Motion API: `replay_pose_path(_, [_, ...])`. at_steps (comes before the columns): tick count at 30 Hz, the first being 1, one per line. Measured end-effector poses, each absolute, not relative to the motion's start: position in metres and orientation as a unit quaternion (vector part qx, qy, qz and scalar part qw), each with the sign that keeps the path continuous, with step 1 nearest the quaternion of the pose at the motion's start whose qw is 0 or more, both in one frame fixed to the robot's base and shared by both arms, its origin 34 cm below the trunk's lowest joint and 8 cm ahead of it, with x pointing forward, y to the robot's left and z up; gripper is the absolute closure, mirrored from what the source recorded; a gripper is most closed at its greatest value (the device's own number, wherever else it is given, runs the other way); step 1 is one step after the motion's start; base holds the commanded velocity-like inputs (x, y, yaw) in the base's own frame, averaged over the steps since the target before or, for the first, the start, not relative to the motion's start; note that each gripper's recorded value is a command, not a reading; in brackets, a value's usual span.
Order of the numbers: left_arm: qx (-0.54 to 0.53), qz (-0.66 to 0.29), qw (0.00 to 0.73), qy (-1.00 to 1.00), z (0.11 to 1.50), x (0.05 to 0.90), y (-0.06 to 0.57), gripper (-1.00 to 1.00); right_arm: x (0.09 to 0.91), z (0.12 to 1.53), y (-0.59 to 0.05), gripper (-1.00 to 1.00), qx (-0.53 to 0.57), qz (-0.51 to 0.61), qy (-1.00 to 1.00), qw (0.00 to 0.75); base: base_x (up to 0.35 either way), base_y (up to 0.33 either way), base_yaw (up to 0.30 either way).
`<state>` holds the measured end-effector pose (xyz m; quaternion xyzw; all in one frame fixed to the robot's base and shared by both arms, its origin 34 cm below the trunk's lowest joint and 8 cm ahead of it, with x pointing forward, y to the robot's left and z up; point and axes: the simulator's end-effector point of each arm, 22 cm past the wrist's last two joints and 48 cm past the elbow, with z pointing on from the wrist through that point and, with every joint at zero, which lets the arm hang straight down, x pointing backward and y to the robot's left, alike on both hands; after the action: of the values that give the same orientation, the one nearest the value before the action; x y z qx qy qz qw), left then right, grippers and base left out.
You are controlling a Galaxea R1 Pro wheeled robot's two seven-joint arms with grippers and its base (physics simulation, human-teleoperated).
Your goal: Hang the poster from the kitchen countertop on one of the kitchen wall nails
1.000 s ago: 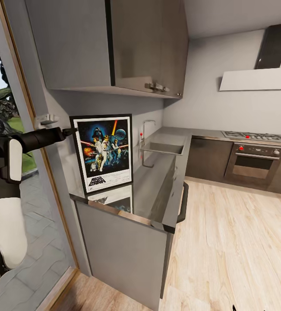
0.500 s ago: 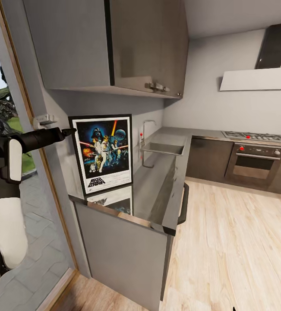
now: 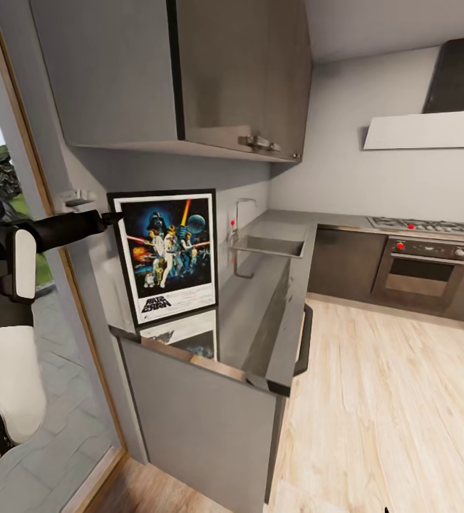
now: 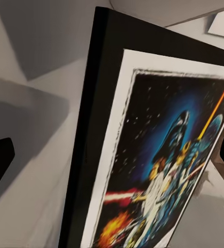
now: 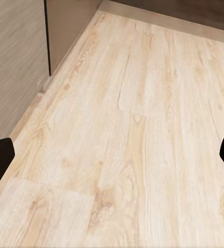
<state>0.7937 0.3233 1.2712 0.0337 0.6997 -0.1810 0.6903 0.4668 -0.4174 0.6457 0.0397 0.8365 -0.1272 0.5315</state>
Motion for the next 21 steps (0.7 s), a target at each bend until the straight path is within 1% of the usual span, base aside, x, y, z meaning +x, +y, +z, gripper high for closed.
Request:
replay_pose_path(6, [0.033, -0.181, 0.69, 0.7, 1.271, 0.7939, 0.3235, -1.0, 0.4669, 0.6454, -0.4172, -1.0, 0.039, -0.127, 0.837, 0.531, 0.044, -0.015, 0.0])
replay_pose_path(21, [0.033, -0.181, 0.69, 0.7, 1.271, 0.794, 0.3234, -1.0, 0.467, 0.6454, -0.4171, -1.0, 0.039, -0.127, 0.837, 0.531, 0.003, -0.017, 0.0])
